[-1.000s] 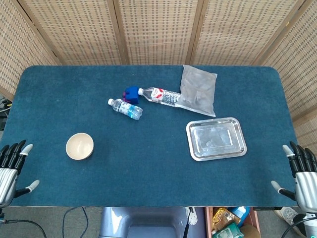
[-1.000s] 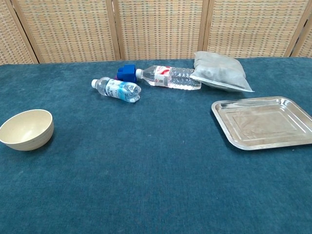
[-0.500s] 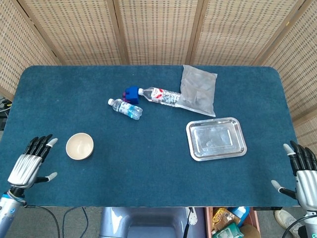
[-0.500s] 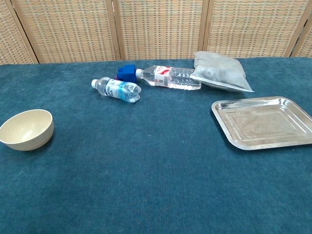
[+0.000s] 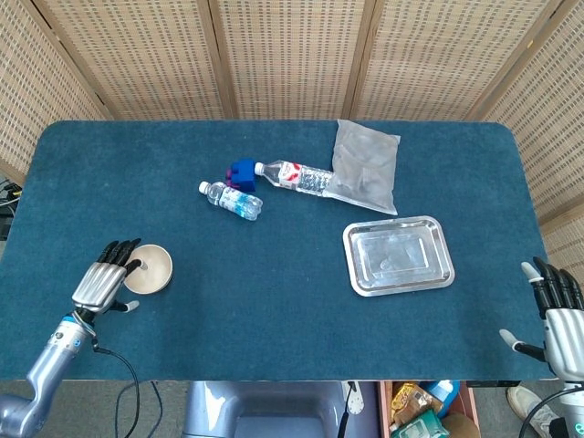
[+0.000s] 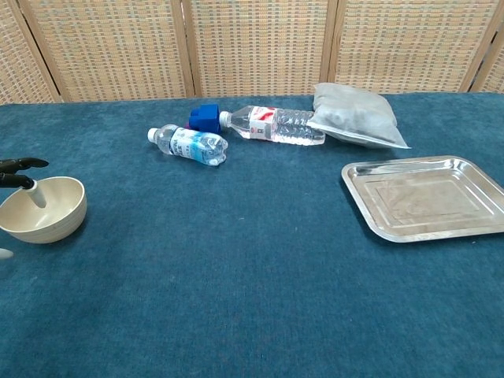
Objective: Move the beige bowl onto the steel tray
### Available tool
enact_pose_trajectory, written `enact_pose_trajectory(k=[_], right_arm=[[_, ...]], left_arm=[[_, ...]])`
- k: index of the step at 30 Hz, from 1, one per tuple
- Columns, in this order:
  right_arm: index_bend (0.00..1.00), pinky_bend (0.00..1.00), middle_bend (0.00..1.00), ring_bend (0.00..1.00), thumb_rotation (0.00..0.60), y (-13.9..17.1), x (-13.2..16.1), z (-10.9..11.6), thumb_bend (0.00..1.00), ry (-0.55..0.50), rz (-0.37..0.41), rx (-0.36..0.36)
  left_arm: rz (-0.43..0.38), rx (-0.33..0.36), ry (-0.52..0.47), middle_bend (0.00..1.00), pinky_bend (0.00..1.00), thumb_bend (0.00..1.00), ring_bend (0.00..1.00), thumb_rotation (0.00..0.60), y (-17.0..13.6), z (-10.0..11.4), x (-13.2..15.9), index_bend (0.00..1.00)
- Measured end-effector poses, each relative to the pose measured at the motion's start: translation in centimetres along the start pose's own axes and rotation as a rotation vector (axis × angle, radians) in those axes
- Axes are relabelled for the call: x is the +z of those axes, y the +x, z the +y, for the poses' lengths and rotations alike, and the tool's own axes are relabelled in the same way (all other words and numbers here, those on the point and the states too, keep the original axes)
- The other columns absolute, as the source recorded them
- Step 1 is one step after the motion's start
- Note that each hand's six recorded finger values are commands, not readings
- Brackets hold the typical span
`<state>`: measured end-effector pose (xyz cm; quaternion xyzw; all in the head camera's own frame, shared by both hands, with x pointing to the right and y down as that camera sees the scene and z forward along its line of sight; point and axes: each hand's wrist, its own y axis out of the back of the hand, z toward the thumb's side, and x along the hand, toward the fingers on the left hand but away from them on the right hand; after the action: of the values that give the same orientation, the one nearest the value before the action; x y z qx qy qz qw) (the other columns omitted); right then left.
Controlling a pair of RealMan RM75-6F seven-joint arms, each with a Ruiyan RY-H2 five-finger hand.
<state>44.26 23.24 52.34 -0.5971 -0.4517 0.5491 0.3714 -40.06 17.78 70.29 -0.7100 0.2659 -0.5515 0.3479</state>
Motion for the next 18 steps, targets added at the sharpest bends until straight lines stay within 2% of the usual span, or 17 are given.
enact_pose_trajectory(k=[2,6,9,14,18], right_arm=[[0.00,0.00,0.00,0.00,0.600,-0.05,-0.06,-0.05,0.00,-0.002,-0.001,0.004],[0.00,0.00,0.00,0.00,0.600,-0.10,-0.08,-0.14,0.00,-0.006,-0.002,0.009],[0.00,0.00,0.00,0.00,0.600,-0.16,-0.10,-0.25,0.00,-0.007,-0.002,0.014],[0.00,0.00,0.00,0.00,0.600,-0.16,-0.10,-0.32,0.00,-0.007,-0.003,0.016],[0.00,0.00,0.00,0.00,0.600,-0.12,-0.08,-0.33,0.00,-0.008,-0.004,0.016]], left_arm=[[-0.004,0.006,-0.009,0.00,0.00,0.21,0.00,0.600,0.32,-0.12,0.21,0.44],[-0.005,0.019,-0.008,0.00,0.00,0.38,0.00,0.600,0.58,-0.16,0.31,0.53],[0.004,0.016,0.011,0.00,0.00,0.46,0.00,0.600,0.61,-0.30,0.12,0.58],[0.014,0.004,0.021,0.00,0.00,0.49,0.00,0.600,0.69,-0.51,0.00,0.64],[0.000,0.031,0.011,0.00,0.00,0.49,0.00,0.600,0.65,0.24,0.41,0.65]])
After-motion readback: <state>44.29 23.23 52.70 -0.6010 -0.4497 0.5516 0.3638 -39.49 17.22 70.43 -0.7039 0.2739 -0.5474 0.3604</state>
